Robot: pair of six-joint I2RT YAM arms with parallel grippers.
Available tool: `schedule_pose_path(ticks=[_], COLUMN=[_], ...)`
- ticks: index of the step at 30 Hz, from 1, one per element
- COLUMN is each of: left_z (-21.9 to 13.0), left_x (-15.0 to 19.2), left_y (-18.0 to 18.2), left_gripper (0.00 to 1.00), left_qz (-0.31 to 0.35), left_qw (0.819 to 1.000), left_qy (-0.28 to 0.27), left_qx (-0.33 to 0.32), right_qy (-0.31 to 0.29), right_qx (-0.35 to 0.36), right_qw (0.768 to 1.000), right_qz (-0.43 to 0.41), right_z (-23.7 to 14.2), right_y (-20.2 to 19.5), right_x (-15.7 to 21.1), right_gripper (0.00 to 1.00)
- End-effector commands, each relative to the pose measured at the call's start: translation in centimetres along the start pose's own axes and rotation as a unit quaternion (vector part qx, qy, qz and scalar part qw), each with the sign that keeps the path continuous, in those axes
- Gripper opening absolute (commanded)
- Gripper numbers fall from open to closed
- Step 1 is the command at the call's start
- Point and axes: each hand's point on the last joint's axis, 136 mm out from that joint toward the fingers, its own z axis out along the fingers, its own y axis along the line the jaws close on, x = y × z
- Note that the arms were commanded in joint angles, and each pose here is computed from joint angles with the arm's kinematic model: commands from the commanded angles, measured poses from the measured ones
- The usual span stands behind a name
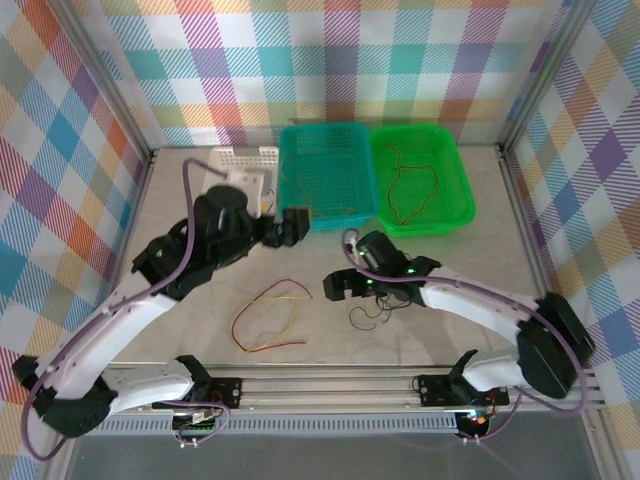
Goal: Untangle the cables
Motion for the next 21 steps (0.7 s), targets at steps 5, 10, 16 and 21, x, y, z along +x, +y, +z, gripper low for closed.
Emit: schedule_pose_path(ticks=[5,10,16,21], left_z=[-5.8,-8.7,-9.5,-9.8], left_x=[6.8,9.1,11.2,11.7], left_y=[7.9,10.3,11.7,12.1], left_gripper=[0.97,0.97,0.97,0.97], left_qz=[-0.034,-0.04,-0.038,-0.035], left_qw=[0.994,0.992,0.99,0.989], left_qy=[0.006,0.006,0.021,0.021], left_qx=[-0.1,-0.122,-0.138,-0.142], right_qy=[-0.014,0.0,0.031,0.037], right_qx=[-0.092,-0.101,-0.089,-0.067], right_qw=[0.996,0.995,0.995,0.997], right_qz=[-0.014,-0.014,-0.021,-0.022], right_z=[5.8,7.7,8.9,8.1], right_y=[6.0,6.6,7.1,7.1], right_x=[-2.8,-2.3,-0.8,-0.4], right_gripper=[0.93,0.83,0.58,0.52])
